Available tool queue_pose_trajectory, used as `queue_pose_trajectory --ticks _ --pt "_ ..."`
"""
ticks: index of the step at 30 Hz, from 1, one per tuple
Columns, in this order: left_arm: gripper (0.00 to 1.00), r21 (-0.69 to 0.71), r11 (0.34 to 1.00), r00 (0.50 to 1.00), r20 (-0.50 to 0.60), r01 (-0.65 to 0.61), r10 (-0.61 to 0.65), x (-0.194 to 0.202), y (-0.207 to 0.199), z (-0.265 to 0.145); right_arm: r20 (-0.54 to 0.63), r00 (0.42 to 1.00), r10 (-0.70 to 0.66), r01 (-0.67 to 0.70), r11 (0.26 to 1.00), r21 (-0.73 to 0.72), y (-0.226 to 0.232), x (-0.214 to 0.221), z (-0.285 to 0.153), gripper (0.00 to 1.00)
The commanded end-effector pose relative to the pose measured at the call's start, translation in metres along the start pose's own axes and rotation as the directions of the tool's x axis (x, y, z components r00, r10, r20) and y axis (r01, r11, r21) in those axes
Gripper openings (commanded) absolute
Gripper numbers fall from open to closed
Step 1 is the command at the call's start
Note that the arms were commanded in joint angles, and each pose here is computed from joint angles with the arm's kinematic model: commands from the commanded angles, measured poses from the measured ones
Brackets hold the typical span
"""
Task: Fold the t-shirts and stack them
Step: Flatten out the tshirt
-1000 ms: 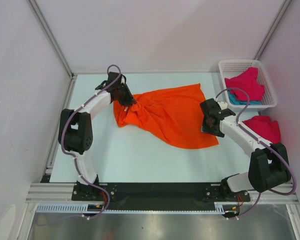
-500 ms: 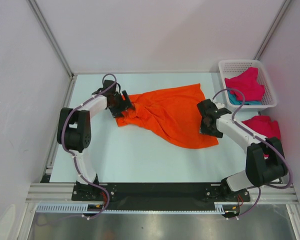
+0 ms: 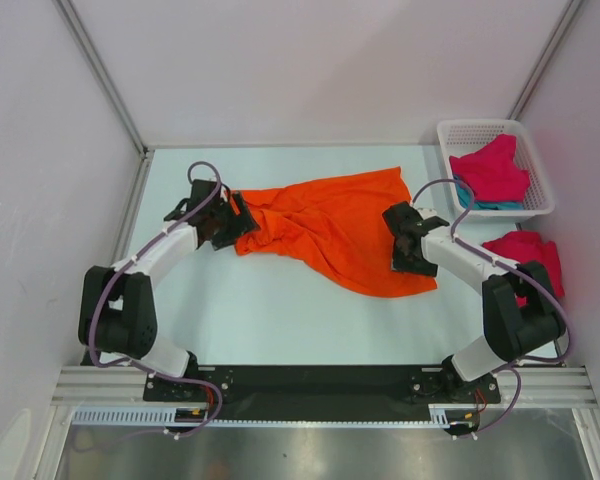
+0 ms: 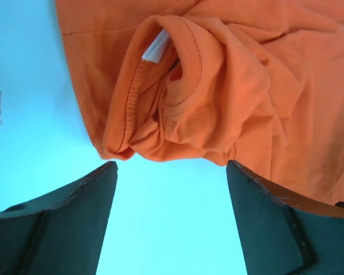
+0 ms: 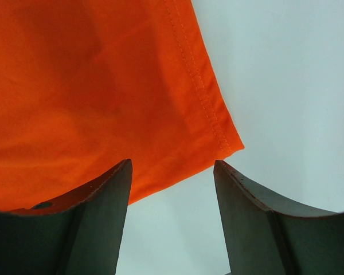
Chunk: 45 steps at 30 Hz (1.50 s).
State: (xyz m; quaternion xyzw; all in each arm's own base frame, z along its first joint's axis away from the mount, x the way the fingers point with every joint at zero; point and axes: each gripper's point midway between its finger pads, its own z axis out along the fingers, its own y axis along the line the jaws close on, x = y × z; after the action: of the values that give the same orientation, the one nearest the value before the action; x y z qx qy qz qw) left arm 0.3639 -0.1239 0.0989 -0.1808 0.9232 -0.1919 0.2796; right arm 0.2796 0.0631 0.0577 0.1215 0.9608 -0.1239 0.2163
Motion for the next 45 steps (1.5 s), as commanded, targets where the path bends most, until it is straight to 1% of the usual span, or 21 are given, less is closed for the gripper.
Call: queue_pose_trajectory --ticks 1,7,10,18,22,25,28,31,32,33,35,38,39,43,45 --pt "0.82 0.01 1.0 1.0 0.031 -0.005 0.005 0.007 0.0 0.0 0.031 0.999 0.016 -0.016 1.0 0.003 0.005 -0.007 0.002 0.64" --pt "0.82 0.023 1.0 1.0 -0.013 0.001 -0.001 0.038 0.002 0.014 0.026 1.0 0.008 -0.009 1.0 0.012 0.004 -0.003 0.004 0.64" --pt "0.81 0.031 0.999 1.0 -0.028 0.006 -0.005 0.047 0.001 0.022 0.025 1.0 0.005 -0.005 1.0 0.018 0.004 -0.002 0.004 0.64" --pt "0.81 0.004 1.0 0.999 -0.037 0.001 -0.001 0.048 0.006 0.046 0.027 1.0 -0.002 0.001 1.0 0.031 0.002 -0.003 0.004 0.64" --pt "0.8 -0.01 1.0 1.0 -0.019 -0.01 0.01 0.036 0.002 0.059 0.022 1.0 -0.009 0.008 0.999 0.044 0.0 -0.003 0.004 0.64" --pt "0.77 -0.005 1.0 1.0 -0.013 -0.012 0.012 0.028 -0.003 0.068 0.023 1.0 -0.015 0.014 0.998 0.056 -0.002 -0.004 0.003 0.64" --pt "0.72 0.013 1.0 1.0 -0.022 -0.011 0.011 0.023 -0.011 0.075 0.026 0.999 -0.022 0.02 0.998 0.067 -0.003 -0.006 0.004 0.64" --pt "0.58 0.041 0.999 1.0 -0.024 -0.008 0.009 0.019 -0.021 0.074 0.022 0.999 -0.029 0.027 0.996 0.081 -0.006 -0.004 0.006 0.64" --pt "0.45 0.052 0.999 1.0 -0.025 -0.008 0.009 0.019 -0.024 0.073 0.018 0.999 -0.028 0.026 0.996 0.085 -0.006 -0.004 0.007 0.64" --pt "0.37 0.06 0.998 1.0 -0.02 -0.006 0.007 0.017 -0.026 0.071 0.019 0.999 -0.025 0.024 0.996 0.083 -0.006 -0.004 0.008 0.64" --pt "0.23 0.07 0.998 1.0 -0.013 -0.006 0.007 0.015 -0.029 0.063 0.008 1.0 -0.025 0.024 0.996 0.082 -0.004 -0.002 0.012 0.64" --pt "0.22 0.082 0.997 1.0 -0.003 -0.012 0.012 0.014 -0.032 0.05 0.0 1.0 -0.03 0.03 0.997 0.076 0.0 0.0 0.017 0.63" --pt "0.22 0.074 0.997 1.0 -0.008 -0.014 0.015 0.016 -0.03 0.046 -0.001 1.0 -0.031 0.031 0.996 0.078 0.001 0.0 0.019 0.63" --pt "0.24 0.091 0.995 0.999 0.038 -0.034 0.031 0.007 -0.036 0.017 -0.004 0.999 -0.038 0.038 0.997 0.072 0.005 0.003 0.021 0.63" --pt "0.25 0.098 0.994 0.998 0.043 -0.04 0.036 0.007 -0.038 0.006 -0.005 0.999 -0.037 0.037 0.997 0.067 0.006 0.005 0.021 0.63"
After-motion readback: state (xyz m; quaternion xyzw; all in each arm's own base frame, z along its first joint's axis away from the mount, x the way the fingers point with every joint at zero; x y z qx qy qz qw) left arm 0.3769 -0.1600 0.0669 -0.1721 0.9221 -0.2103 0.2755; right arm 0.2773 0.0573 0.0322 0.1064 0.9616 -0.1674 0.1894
